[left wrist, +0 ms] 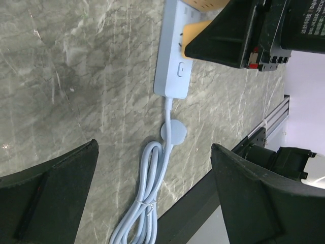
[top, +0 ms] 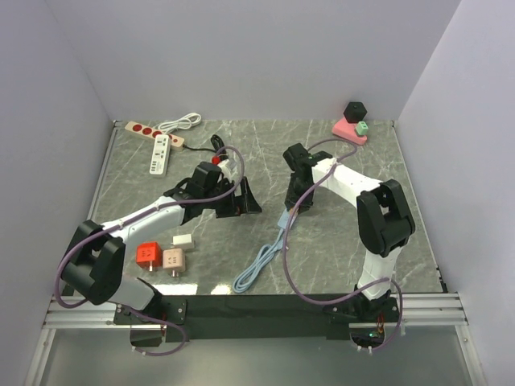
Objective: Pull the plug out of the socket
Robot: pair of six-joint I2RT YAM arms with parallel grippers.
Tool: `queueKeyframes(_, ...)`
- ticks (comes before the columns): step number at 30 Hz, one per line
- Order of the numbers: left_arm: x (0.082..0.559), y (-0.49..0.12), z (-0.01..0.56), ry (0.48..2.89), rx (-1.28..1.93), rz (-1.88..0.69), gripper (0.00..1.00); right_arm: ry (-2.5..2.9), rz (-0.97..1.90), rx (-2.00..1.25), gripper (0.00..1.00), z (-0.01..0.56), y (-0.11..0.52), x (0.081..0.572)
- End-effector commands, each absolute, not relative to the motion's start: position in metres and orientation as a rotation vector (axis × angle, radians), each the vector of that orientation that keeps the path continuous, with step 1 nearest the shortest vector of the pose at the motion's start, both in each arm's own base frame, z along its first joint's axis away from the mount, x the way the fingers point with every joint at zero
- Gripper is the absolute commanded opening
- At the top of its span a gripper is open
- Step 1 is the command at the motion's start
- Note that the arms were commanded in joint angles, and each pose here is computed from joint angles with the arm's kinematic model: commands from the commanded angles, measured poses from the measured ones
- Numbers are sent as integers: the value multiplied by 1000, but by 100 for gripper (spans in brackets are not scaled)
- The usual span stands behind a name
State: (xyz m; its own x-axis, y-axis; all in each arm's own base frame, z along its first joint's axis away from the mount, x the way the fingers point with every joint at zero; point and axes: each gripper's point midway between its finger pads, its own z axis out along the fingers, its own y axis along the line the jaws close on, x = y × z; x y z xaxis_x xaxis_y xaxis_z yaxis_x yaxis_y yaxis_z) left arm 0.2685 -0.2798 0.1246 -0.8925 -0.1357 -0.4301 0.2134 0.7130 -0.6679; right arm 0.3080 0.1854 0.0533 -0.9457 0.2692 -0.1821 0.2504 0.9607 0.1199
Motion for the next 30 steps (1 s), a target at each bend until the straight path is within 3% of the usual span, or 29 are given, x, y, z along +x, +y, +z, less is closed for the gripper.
queueKeyframes(1, 273, -281, 138, 2407, 67, -1053, 98, 2889, 179, 399, 23, 50, 194, 317)
queueKeyframes(3, 273, -283, 136, 2413, 75, -1055, 98, 2888, 180, 385, 4, 50, 194, 317)
queueKeyframes(4, 273, -283, 134, 2414, 80, -1056, 98, 2882, 184, 365, 0, 53, 193, 317)
queueKeyframes(10, 275, -296, 125, 2422, 157, -1088, 98, 2773, 494, 154, 0, 74, 211, 318)
queueKeyframes(17, 272, -326, 106, 2444, 298, -1107, 98, 2775, 874, 137, 0, 76, 228, 300)
queueKeyframes(30, 277, -346, 52, 2512, 264, -1008, 97, 2701, 1128, 134, 0, 94, 250, 301)
